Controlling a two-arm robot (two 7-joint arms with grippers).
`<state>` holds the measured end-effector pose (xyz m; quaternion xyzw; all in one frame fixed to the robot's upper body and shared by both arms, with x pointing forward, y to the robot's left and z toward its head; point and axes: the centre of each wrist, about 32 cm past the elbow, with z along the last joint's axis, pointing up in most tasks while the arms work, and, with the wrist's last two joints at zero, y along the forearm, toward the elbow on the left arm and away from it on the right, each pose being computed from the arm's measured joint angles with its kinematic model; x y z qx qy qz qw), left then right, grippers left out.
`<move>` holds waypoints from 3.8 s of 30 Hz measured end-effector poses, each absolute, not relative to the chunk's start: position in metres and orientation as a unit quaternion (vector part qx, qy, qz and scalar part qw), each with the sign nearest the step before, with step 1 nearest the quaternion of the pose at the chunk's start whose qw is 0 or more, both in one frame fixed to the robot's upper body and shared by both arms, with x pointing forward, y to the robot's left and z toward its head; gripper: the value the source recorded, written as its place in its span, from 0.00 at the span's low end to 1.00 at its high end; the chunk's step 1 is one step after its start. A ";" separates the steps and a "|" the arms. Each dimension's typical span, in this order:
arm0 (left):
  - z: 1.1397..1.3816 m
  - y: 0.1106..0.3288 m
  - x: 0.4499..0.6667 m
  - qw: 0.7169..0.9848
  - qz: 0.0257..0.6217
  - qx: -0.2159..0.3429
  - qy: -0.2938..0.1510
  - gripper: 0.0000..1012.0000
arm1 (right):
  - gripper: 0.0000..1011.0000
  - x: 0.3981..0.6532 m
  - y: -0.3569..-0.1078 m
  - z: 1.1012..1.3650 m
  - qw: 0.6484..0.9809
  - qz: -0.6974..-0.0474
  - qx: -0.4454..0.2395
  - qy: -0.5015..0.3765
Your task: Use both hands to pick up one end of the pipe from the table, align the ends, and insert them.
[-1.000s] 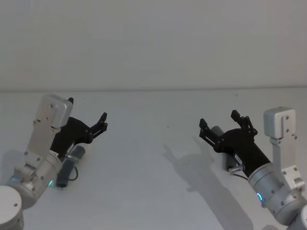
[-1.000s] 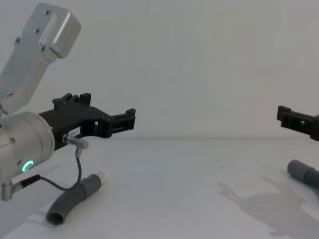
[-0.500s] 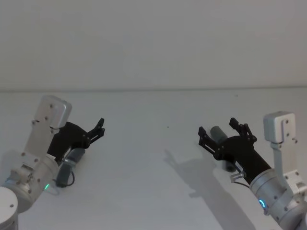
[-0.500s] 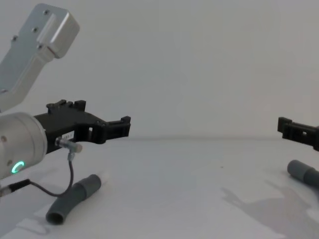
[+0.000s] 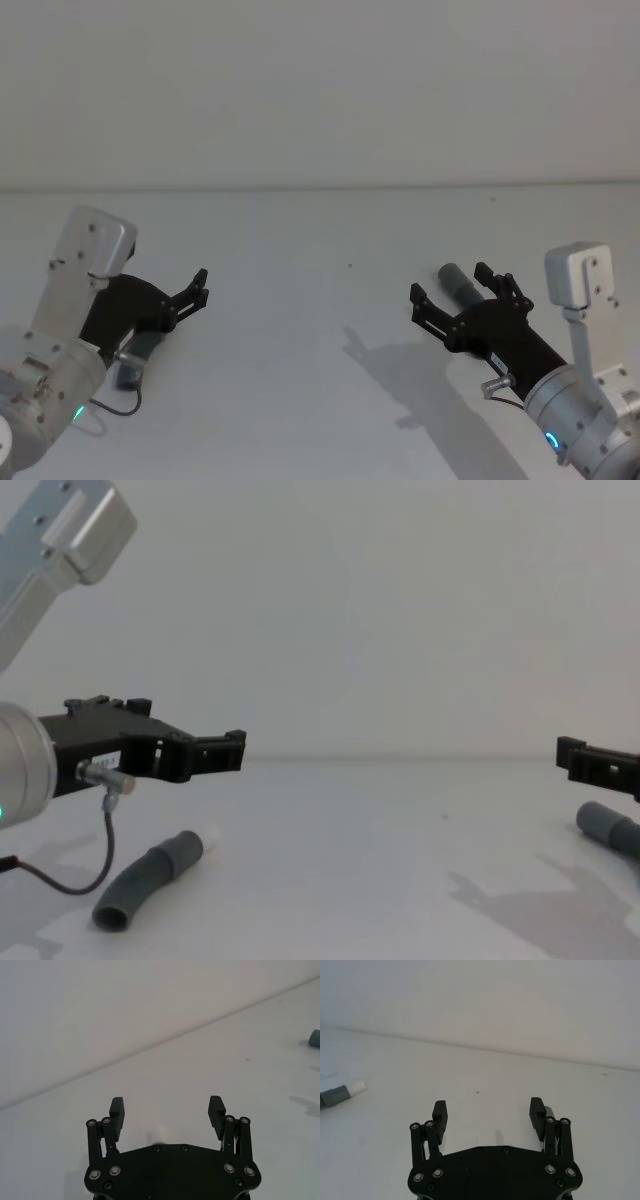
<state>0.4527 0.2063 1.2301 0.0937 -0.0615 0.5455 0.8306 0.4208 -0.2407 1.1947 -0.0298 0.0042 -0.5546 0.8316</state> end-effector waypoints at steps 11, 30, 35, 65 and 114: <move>1.238 0.209 0.437 0.828 0.554 0.091 -0.020 0.99 | 0.99 0.418 -0.241 1.196 0.834 -0.551 -0.037 0.007; 1.248 0.211 0.430 0.807 0.580 0.047 0.095 0.99 | 0.99 0.416 -0.241 1.197 0.835 -0.549 -0.041 0.009; 1.250 0.211 0.430 0.803 0.584 0.052 0.111 0.99 | 0.99 0.416 -0.241 1.197 0.835 -0.549 -0.041 0.009; 1.250 0.205 0.430 0.786 0.595 0.130 0.110 0.99 | 0.99 0.415 -0.241 1.197 0.835 -0.549 -0.042 0.010; 1.234 0.193 0.460 0.778 0.595 0.166 0.116 0.99 | 0.99 0.415 -0.241 1.197 0.835 -0.549 -0.042 0.010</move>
